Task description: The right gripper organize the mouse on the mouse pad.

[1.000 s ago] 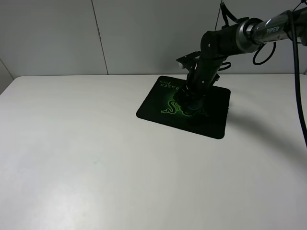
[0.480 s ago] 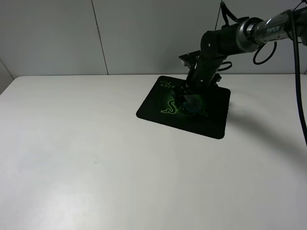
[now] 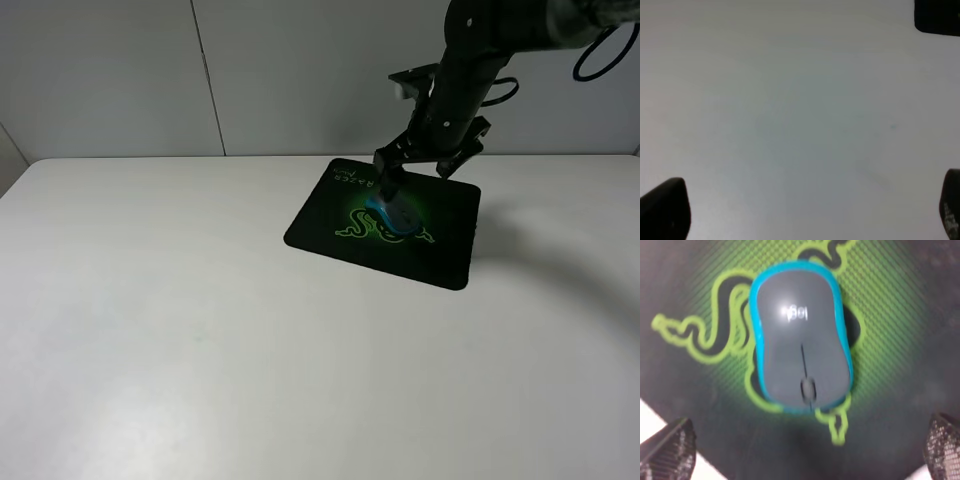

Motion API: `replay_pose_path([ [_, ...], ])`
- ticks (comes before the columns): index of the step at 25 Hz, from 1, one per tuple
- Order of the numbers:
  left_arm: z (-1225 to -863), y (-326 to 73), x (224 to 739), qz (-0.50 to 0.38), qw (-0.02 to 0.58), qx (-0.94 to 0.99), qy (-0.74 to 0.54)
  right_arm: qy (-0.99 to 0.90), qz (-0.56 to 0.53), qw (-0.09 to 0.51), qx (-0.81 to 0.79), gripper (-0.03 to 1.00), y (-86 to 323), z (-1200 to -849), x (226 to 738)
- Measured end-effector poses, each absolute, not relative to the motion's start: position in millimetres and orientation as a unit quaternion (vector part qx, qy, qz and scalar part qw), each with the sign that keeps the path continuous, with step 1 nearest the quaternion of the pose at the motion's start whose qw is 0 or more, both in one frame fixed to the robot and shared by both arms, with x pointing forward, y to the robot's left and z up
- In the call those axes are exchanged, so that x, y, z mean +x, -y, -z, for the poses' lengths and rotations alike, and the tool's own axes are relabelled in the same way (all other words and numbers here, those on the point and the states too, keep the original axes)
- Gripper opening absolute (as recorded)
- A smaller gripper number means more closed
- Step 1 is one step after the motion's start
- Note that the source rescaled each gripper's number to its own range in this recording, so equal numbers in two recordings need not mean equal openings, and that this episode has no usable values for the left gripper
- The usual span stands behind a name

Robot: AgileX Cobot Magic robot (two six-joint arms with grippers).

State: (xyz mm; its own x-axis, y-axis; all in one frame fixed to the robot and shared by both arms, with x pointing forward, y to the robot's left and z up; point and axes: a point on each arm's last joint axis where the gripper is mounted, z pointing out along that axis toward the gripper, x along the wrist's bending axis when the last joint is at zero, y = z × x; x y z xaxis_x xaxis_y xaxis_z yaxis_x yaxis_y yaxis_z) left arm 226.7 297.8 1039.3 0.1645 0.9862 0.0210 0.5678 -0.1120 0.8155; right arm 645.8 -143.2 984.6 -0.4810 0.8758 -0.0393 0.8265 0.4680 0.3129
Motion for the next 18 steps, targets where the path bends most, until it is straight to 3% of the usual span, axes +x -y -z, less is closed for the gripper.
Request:
replay_pose_path([
  [8, -1039.3, -297.8, 226.7, -0.304, 0.344, 0.681, -0.570, -0.852, -0.123, 0.093, 0.500, 1.00, 154.9, -1047.3, 614.1],
  [18, -1039.3, -297.8, 226.7, -0.304, 0.344, 0.681, -0.570, -0.843, -0.123, 0.074, 0.519, 1.00, 167.4, -1086.0, 575.2],
])
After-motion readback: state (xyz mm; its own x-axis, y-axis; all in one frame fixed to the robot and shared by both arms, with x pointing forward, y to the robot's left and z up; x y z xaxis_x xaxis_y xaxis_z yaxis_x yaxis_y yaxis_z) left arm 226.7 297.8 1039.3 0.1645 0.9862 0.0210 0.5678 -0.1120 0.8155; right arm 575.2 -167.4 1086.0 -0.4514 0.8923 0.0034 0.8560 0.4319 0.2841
